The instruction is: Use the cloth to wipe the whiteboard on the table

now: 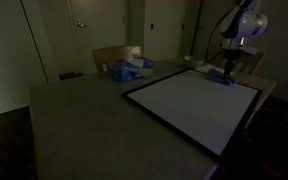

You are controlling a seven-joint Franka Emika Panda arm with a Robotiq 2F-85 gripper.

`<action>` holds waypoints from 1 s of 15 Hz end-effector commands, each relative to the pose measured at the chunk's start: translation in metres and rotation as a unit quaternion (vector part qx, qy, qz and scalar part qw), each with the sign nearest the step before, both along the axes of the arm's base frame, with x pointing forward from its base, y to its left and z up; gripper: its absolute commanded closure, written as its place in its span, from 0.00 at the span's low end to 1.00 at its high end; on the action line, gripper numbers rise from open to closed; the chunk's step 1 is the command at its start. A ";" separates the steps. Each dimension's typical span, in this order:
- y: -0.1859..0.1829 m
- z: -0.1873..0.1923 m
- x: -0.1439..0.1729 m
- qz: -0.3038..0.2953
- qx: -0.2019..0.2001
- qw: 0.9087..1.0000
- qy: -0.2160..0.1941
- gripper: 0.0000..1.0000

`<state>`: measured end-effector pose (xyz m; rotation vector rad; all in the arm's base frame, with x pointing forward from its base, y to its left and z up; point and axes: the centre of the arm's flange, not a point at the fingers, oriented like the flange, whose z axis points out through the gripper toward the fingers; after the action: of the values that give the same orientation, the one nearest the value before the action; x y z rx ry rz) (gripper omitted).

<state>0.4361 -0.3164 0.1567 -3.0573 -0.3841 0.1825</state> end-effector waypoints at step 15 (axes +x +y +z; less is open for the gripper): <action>-0.004 -0.030 0.108 0.009 0.012 1.000 -0.013 0.98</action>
<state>0.5136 -0.3190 0.1573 -3.0540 -0.4194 0.1464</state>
